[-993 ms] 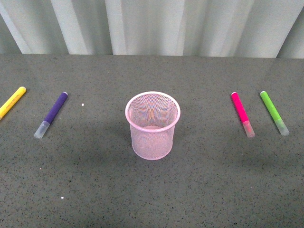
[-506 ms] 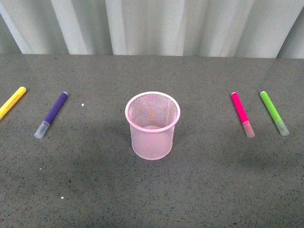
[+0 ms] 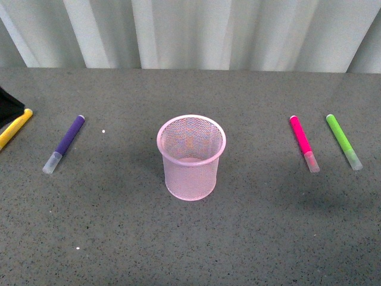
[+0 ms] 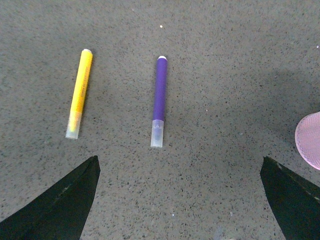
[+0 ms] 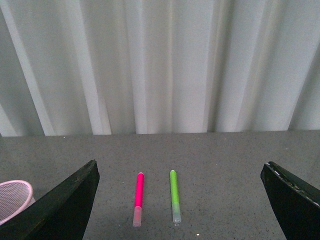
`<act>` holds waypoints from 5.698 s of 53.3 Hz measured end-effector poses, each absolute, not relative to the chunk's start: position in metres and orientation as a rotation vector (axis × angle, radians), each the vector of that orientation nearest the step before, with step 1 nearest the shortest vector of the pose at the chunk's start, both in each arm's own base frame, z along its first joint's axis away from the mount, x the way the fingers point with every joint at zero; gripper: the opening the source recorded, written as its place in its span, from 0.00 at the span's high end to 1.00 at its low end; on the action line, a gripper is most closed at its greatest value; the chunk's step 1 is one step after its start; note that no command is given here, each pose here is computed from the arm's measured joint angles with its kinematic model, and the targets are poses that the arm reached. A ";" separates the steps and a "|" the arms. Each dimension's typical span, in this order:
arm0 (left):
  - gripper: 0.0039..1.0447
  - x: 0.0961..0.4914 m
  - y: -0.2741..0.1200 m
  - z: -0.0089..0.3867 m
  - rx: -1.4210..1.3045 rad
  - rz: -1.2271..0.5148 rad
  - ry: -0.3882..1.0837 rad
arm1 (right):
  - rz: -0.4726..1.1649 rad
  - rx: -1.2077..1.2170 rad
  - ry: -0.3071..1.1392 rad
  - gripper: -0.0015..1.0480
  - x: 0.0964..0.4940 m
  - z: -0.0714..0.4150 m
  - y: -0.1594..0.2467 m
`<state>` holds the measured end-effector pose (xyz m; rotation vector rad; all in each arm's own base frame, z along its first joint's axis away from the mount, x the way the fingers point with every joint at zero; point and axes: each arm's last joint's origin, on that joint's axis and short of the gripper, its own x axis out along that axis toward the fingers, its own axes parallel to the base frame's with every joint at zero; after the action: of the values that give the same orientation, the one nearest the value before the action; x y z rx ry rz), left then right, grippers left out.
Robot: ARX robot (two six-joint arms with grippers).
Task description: Insert purple and pink pens into pink cup
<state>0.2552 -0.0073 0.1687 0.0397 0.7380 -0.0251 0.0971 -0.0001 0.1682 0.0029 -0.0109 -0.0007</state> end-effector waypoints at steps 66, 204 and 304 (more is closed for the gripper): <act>0.06 0.399 -0.049 0.089 0.173 -0.039 1.077 | -0.001 0.003 -0.011 0.07 0.097 0.168 0.000; 0.89 0.279 -0.140 0.131 -0.682 -0.354 0.196 | -0.001 0.002 -0.011 0.07 0.097 0.168 0.000; 0.05 0.297 -0.138 0.097 -0.629 -0.337 0.170 | -0.001 0.003 -0.011 0.07 0.097 0.168 0.000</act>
<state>0.2974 -0.1383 0.0967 -0.6287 0.1705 -0.3375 0.0971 -0.0001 0.1682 0.0029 -0.0109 -0.0007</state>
